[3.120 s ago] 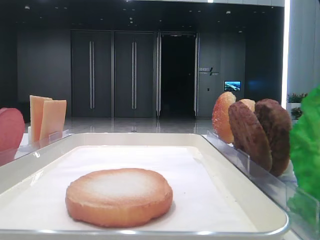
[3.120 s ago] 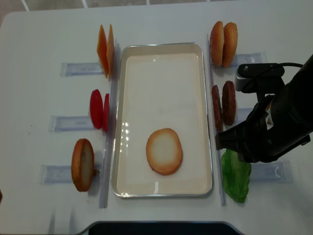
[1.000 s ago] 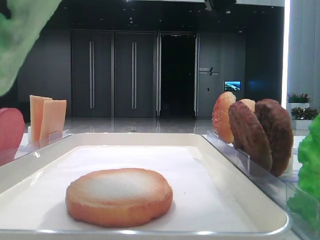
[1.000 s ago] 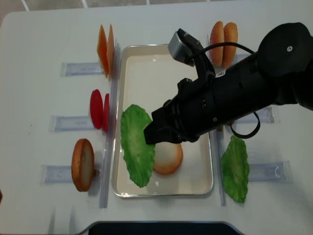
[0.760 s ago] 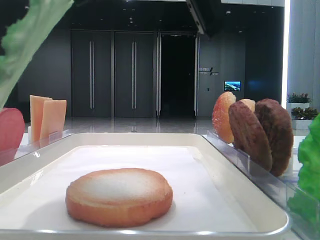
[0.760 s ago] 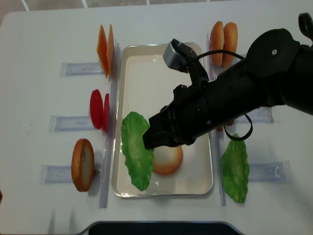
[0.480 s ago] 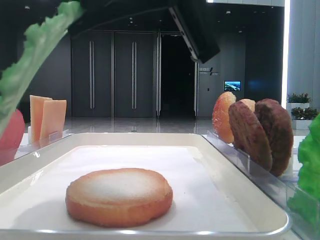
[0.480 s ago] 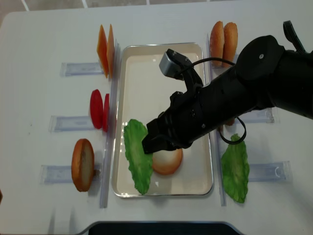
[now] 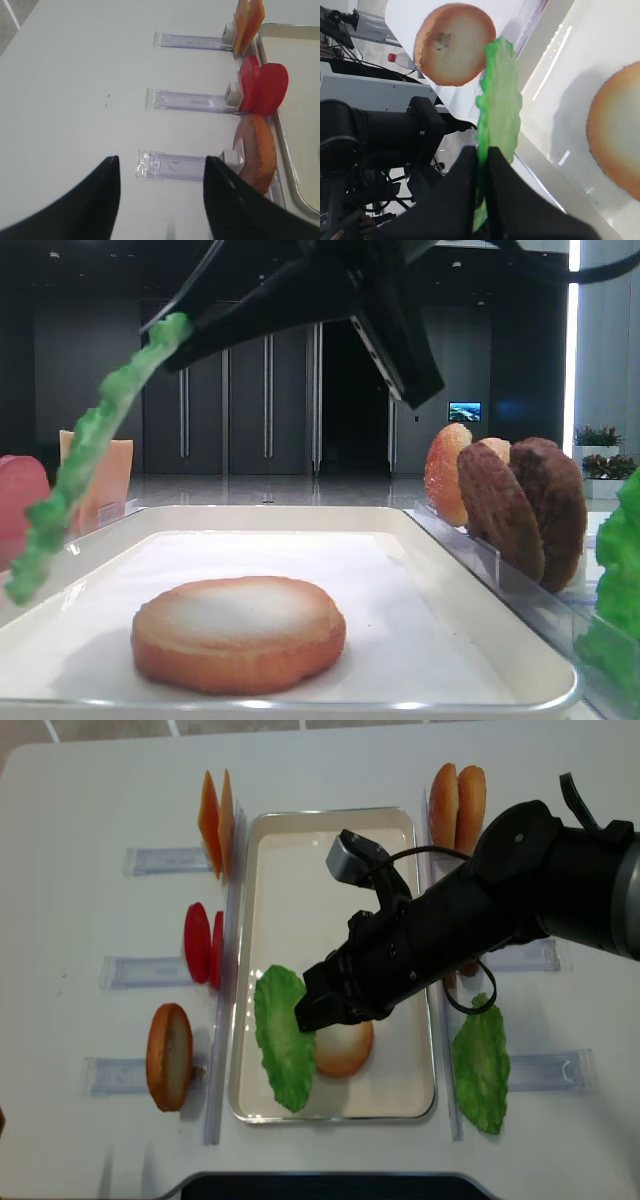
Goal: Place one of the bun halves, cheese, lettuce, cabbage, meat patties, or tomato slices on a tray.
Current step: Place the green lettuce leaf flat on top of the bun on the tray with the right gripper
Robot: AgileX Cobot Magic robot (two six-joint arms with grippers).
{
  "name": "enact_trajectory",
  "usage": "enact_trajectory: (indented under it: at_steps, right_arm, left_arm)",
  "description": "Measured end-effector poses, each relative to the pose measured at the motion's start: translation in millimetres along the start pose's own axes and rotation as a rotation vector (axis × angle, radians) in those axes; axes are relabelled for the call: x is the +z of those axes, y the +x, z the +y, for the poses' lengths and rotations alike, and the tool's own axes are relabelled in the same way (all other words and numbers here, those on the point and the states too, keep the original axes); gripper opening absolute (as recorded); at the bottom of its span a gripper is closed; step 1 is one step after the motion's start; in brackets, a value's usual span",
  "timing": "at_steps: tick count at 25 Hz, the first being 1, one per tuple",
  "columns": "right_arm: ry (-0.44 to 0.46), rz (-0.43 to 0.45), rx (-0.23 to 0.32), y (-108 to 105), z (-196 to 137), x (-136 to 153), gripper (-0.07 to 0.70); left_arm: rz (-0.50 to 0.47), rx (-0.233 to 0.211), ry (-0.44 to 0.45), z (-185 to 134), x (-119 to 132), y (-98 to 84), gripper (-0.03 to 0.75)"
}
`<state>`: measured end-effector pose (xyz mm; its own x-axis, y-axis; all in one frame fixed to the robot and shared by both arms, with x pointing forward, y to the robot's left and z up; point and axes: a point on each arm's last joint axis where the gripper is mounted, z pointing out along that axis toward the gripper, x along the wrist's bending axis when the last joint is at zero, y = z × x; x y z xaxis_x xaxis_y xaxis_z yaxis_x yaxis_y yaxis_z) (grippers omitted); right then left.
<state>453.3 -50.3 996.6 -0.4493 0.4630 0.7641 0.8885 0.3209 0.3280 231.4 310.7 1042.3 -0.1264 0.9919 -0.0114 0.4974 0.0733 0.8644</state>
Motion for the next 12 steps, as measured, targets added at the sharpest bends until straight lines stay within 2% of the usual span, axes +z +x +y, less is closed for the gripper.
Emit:
enact_trajectory:
  at_steps: [12]
  right_arm:
    - [-0.035, -0.040, 0.007, -15.3, 7.9, -12.9, 0.050]
  left_arm:
    - [0.000, 0.000, 0.000, 0.0, 0.0, 0.0, 0.408]
